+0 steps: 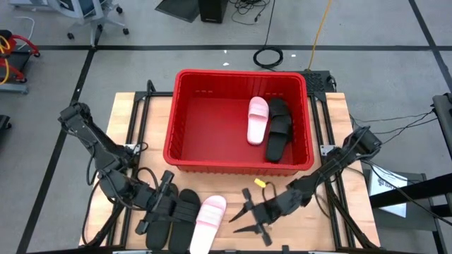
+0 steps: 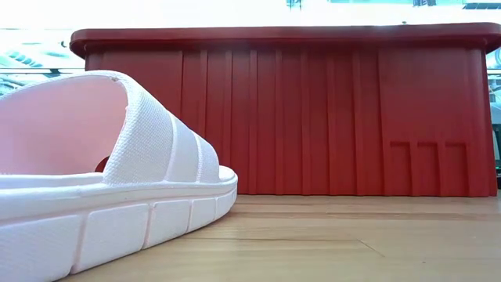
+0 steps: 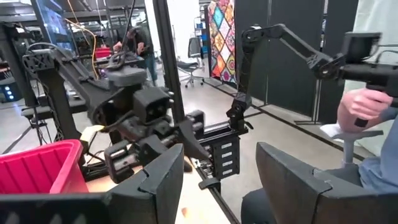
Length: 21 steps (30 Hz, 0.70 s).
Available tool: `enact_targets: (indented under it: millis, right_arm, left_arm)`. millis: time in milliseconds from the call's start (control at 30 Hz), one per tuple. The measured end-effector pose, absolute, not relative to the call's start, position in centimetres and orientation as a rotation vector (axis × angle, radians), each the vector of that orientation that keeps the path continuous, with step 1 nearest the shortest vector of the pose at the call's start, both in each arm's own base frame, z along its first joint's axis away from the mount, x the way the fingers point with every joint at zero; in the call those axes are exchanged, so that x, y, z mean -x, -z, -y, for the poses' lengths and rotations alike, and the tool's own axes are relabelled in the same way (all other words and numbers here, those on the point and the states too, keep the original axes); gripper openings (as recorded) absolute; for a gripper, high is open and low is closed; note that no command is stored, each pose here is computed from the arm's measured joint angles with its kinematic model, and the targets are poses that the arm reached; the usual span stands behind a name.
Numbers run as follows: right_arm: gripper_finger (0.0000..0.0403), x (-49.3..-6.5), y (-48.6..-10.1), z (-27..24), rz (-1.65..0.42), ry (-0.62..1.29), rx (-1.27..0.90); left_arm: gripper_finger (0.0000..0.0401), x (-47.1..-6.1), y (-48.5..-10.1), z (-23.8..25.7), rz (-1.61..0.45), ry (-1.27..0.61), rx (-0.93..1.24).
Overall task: Pick and place slides into bin
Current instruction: Put the pink slide into the red bin
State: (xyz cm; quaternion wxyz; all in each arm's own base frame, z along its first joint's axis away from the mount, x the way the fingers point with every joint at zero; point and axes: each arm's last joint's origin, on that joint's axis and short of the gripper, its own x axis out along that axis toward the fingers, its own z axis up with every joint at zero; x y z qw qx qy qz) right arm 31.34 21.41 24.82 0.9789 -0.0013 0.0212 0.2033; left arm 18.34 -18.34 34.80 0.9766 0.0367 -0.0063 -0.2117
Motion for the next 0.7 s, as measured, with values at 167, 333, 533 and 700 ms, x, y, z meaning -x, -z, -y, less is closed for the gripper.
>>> enact_targets:
  millis: [167,333,533,700]
  right_arm:
    - [0.0139,-33.4,-25.2,-23.2,-0.26,-0.333,0.108]
    - [0.0139,-34.9,-25.4,-24.4,-0.313,-0.335,0.136]
    - [0.0139,-35.5,-23.9,-24.7,-0.368,-0.326,0.167]
    - [0.0139,-35.6,-23.1,-23.9,-0.445,-0.283,0.188]
  left_arm:
    - [0.0202,-18.3,-34.9,18.4,0.019,0.43,-0.069]
    - [0.0202,-18.3,-34.8,18.4,0.018,0.43,-0.07]
    - [0.0202,-18.3,-34.8,18.4,0.018,0.43,-0.07]
    - [0.0202,-18.3,-34.7,18.4,-0.002,0.431,-0.07]
